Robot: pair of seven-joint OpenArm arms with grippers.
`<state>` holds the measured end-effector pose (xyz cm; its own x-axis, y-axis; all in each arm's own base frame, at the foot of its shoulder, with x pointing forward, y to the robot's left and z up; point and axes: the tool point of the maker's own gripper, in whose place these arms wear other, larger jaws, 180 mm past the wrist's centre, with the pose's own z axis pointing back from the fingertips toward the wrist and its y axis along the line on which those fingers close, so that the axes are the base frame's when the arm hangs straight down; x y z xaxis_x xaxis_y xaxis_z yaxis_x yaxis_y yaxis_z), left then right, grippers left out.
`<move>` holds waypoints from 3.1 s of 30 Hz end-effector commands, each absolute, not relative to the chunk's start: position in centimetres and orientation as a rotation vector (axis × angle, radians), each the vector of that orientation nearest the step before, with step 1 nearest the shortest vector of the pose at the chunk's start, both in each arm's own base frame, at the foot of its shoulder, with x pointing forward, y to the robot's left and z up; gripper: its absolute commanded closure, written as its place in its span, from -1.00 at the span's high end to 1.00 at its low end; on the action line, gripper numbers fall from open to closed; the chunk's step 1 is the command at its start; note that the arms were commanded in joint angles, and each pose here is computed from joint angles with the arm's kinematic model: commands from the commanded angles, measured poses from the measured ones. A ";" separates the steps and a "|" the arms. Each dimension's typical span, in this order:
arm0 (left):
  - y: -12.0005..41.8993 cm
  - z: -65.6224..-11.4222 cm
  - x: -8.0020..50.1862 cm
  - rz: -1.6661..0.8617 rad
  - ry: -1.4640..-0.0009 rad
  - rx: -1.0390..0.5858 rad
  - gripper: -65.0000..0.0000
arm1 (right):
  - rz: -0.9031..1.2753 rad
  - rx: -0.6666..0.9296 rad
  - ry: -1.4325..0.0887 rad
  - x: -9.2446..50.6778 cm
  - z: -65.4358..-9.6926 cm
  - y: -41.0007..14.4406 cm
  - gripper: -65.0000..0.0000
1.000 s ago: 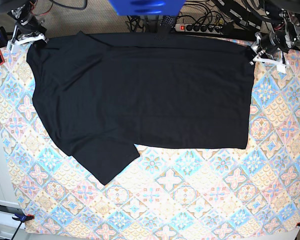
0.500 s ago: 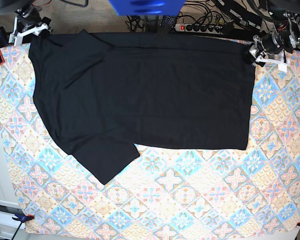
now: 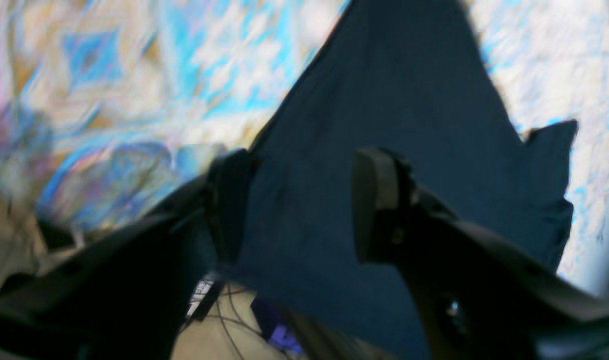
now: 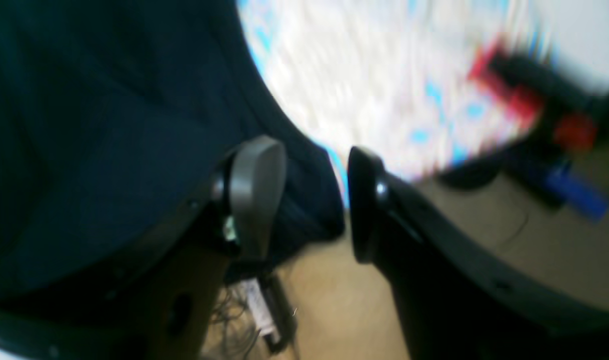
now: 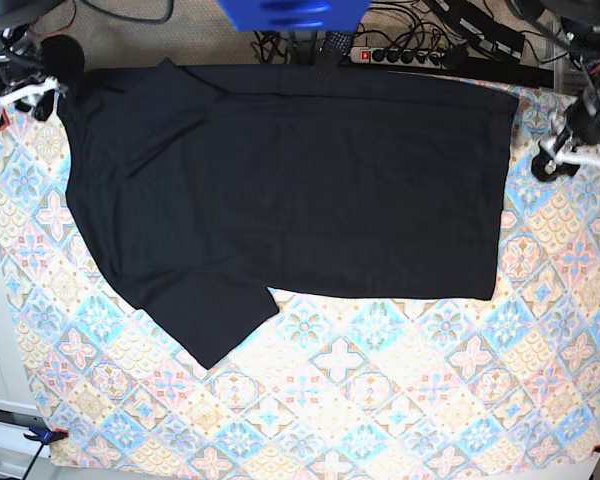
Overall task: Fold the T-shirt properly
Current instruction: 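Drag the shirt further toward the robot and release both grippers, then reach both grippers to the shirt's middle and grasp the fabric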
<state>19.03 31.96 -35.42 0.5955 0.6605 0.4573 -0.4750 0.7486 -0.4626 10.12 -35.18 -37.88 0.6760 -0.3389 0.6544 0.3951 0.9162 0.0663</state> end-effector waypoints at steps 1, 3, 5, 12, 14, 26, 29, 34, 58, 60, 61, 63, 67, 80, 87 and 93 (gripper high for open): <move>32.5 -34.0 20.9 0.616 -0.702 -0.281 -0.01 | -0.385 -0.102 -0.731 10.6 -36.6 -35.5 -0.25; 31.2 -34.4 23.4 0.548 -0.697 -0.276 -0.01 | -0.342 -0.110 -0.744 12.1 -35.4 -35.4 -0.25; 30.7 -34.5 26.0 0.513 -0.708 -0.267 -0.01 | -0.322 -0.087 -0.764 14.3 -34.9 -34.8 -0.25; 30.6 -35.5 32.9 0.525 -0.698 -0.282 -0.01 | -0.221 0.017 -0.879 22.5 -32.9 -31.5 -0.25; 30.5 -35.9 34.4 0.529 -0.684 -0.284 -0.01 | -0.183 -0.003 -0.883 24.0 -32.7 -30.9 -0.25; 30.2 -40.4 39.8 0.466 -0.696 -0.139 -0.01 | -0.082 0.063 -0.833 29.3 -36.3 -27.0 -0.25; 30.8 -42.0 40.1 0.488 -0.695 -0.111 -0.01 | -0.095 0.081 -0.829 30.1 -36.7 -26.9 -0.25; 30.6 -43.7 40.8 0.455 -0.697 -0.061 -0.01 | -0.111 0.101 -0.824 30.8 -37.1 -26.9 -0.25; 24.1 -44.8 40.7 0.374 -0.674 -0.142 -0.77 | -0.149 0.117 -0.792 33.0 -38.2 -29.0 -0.25; 24.1 -44.6 40.4 0.364 -0.684 -0.140 -0.95 | -0.164 0.129 -0.778 33.7 -38.6 -29.4 -0.25; 24.2 -44.4 40.2 0.357 -0.695 -0.137 -1.00 | -0.170 0.130 -0.782 34.2 -38.5 -29.9 -0.25; 24.7 -43.8 39.8 0.336 -0.719 -0.124 -1.00 | -0.166 0.132 -0.782 35.3 -38.4 -30.4 -0.24; 24.0 -42.6 39.1 0.295 -0.765 -0.129 -1.00 | -0.040 0.119 -0.767 38.2 -38.2 -29.6 -0.24; 26.9 -40.3 35.9 0.326 -0.845 -0.088 -1.00 | 0.009 0.122 -0.707 40.9 -41.7 -30.2 -0.10; 26.3 -39.4 35.2 0.300 -0.870 -0.092 -1.00 | 0.041 0.098 -0.694 40.5 -43.1 -30.8 -0.10; 26.3 -39.4 35.2 0.299 -0.871 -0.092 -1.00 | 0.065 0.097 -0.682 40.2 -44.0 -30.3 -0.10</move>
